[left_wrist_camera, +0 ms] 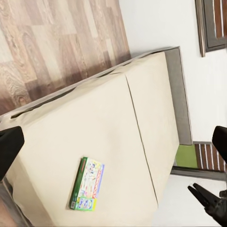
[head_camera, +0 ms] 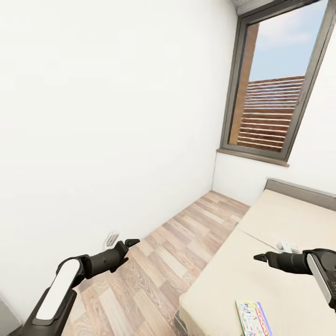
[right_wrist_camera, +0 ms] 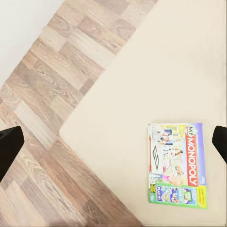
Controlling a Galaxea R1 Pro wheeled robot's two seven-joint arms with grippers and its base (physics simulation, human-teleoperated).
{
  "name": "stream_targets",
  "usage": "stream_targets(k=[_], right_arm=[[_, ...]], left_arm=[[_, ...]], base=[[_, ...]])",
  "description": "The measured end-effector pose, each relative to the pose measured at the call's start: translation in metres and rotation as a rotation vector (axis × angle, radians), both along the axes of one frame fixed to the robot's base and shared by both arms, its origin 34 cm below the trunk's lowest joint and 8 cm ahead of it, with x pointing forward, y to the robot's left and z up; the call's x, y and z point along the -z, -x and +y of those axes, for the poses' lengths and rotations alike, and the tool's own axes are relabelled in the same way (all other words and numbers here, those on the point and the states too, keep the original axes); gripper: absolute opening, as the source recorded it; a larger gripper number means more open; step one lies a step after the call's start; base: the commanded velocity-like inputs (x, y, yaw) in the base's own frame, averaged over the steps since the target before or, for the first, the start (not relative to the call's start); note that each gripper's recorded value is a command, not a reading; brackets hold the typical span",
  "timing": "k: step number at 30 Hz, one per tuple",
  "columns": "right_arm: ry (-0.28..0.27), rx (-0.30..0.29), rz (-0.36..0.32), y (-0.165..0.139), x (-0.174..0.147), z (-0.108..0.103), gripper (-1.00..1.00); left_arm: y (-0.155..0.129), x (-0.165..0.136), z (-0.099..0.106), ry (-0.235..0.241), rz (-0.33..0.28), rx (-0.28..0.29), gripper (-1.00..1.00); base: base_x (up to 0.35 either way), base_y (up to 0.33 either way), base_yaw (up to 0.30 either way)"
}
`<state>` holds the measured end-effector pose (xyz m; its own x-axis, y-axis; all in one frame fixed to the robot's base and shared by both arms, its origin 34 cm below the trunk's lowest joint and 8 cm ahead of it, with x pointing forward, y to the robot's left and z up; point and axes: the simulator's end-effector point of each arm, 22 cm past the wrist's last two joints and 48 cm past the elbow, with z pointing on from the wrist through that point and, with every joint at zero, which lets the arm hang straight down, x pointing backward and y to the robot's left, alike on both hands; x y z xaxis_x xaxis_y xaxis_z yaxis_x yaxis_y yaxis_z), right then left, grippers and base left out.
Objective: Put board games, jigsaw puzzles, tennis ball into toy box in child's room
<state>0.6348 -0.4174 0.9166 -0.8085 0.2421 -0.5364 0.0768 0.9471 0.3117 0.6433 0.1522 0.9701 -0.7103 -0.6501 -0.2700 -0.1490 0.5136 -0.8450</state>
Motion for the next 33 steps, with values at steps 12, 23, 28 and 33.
stream_targets(k=[12, 23, 28, 33], right_arm=[[-0.034, 0.038, 0.067, -0.005, 0.034, -0.004, 1.00], [-0.052, 0.052, 0.110, -0.002, 0.062, -0.005, 1.00], [-0.054, 0.052, 0.120, -0.001, 0.073, -0.004, 1.00], [-0.055, 0.050, 0.123, -0.001, 0.081, -0.003, 1.00]], left_arm=[[-0.002, 0.015, 0.004, 0.008, 0.005, -0.005, 1.00], [-0.004, 0.029, 0.005, 0.011, 0.006, -0.006, 1.00], [-0.005, 0.036, 0.005, 0.011, 0.006, -0.006, 1.00], [-0.005, 0.043, 0.005, 0.009, 0.005, -0.007, 1.00]], base=[[0.000, 0.000, -0.276], [0.000, 0.000, -0.280], [0.000, 0.000, -0.266], [0.000, 0.000, -0.153]])
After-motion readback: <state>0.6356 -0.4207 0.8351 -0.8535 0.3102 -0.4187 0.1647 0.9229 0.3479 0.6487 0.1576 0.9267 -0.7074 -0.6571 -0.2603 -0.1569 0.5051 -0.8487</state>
